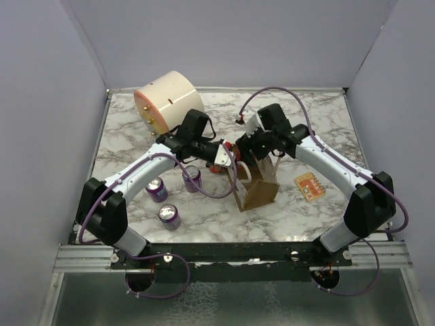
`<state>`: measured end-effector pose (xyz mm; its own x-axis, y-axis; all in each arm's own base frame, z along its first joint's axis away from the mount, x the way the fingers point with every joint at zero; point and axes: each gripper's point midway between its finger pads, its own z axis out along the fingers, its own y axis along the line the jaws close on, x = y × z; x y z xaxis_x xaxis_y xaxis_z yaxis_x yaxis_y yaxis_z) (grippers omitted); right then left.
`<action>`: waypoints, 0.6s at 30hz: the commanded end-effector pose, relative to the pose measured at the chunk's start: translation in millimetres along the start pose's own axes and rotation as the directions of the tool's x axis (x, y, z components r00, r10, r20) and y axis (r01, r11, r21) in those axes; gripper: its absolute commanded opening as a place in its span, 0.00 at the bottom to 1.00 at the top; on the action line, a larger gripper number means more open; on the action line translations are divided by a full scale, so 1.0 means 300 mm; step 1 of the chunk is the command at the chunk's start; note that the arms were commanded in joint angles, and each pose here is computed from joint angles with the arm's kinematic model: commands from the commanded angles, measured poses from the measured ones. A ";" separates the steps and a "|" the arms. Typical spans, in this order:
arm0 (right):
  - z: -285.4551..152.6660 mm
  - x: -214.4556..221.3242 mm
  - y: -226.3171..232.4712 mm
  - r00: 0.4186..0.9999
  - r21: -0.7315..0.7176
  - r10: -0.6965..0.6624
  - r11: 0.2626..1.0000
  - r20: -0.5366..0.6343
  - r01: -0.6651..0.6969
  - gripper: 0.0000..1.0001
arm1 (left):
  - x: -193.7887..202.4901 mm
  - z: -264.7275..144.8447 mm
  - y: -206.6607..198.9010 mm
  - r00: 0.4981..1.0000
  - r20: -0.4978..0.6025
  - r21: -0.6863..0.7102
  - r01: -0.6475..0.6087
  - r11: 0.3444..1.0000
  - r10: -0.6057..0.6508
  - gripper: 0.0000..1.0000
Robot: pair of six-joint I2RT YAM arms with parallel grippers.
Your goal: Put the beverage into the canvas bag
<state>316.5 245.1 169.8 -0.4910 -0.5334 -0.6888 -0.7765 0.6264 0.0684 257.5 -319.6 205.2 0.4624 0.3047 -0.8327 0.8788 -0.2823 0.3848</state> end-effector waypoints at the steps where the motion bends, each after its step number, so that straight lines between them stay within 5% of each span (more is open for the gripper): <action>1: 0.038 -0.079 -0.033 0.995 0.063 -0.026 0.998 0.093 0.020 0.01 | -0.051 -0.013 -0.038 0.997 0.066 0.035 -0.046 0.998 0.043 0.03; 18: 0.197 -0.013 -0.063 0.999 0.111 0.038 0.993 -0.009 -0.037 0.06 | -0.035 0.004 -0.092 0.989 0.109 0.090 -0.115 0.989 0.105 0.04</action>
<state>328.0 254.2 108.6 -0.5711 -0.5600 -0.6002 -0.7308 0.6799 0.0611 245.6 -316.4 195.7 0.5394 0.2435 -0.8060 0.8215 -0.3623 0.4403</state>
